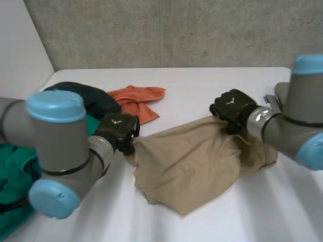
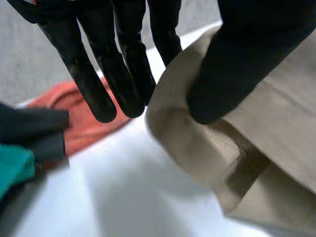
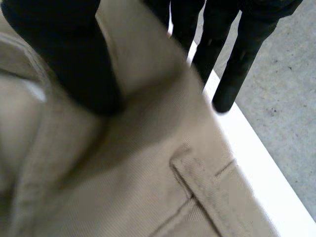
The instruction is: Fold the laundry.
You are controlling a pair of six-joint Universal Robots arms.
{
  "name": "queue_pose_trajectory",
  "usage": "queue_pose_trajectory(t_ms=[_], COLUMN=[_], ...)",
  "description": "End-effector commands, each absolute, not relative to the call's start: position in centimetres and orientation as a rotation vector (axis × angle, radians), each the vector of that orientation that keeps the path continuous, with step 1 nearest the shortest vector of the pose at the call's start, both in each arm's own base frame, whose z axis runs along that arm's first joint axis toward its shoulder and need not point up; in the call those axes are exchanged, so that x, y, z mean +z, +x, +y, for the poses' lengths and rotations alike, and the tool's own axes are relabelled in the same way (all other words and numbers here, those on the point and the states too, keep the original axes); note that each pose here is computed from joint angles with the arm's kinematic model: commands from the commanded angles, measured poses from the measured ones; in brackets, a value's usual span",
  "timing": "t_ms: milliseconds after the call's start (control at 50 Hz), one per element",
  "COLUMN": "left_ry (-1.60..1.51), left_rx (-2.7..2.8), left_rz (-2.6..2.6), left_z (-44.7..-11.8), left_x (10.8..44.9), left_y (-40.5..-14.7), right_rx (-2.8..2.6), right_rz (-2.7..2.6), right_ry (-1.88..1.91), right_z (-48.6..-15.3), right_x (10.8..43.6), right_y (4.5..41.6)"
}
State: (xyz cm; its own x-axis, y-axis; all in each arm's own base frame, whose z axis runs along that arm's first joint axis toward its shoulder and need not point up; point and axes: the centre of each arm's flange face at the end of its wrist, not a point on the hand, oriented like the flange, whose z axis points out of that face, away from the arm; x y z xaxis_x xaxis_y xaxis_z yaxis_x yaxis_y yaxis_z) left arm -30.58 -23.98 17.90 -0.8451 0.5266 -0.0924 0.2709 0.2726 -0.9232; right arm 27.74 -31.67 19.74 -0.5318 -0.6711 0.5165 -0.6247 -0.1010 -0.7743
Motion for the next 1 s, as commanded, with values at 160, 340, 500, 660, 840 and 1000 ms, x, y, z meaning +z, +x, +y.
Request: queue_pose_trajectory(t_ms=[160,340,500,660,840,1000], left_ry=[-0.696,-0.923,-0.954,-0.944,-0.96,-0.959], left_rx=[1.802,1.625,1.515,1.482,1.381,1.377], left_rz=[-2.125,-2.057,-2.189,-2.225,-2.255,-2.292], left_z=[-20.8,-16.1,-17.6,-19.7,-20.5,-21.6], left_x=[26.0,23.9,19.5,17.6,15.7,14.9], left_y=[-28.3,-28.2,-29.0,-30.5,-31.8,-32.2], right_rx=[-2.11,-1.787,-1.656,-1.615,-1.619,-1.672], right_rz=[2.032,2.357,2.431,2.388,2.357,2.299], right_ry=[-1.117,-1.18,-1.262,-1.247,-1.222,-1.239], right_z=[-32.6,-28.9,-29.6,-30.8,-31.3,-31.6], right_x=[27.4,28.5,25.0,20.6,18.2,17.8], right_y=[25.6,20.2,17.8,18.0,18.8,19.6])
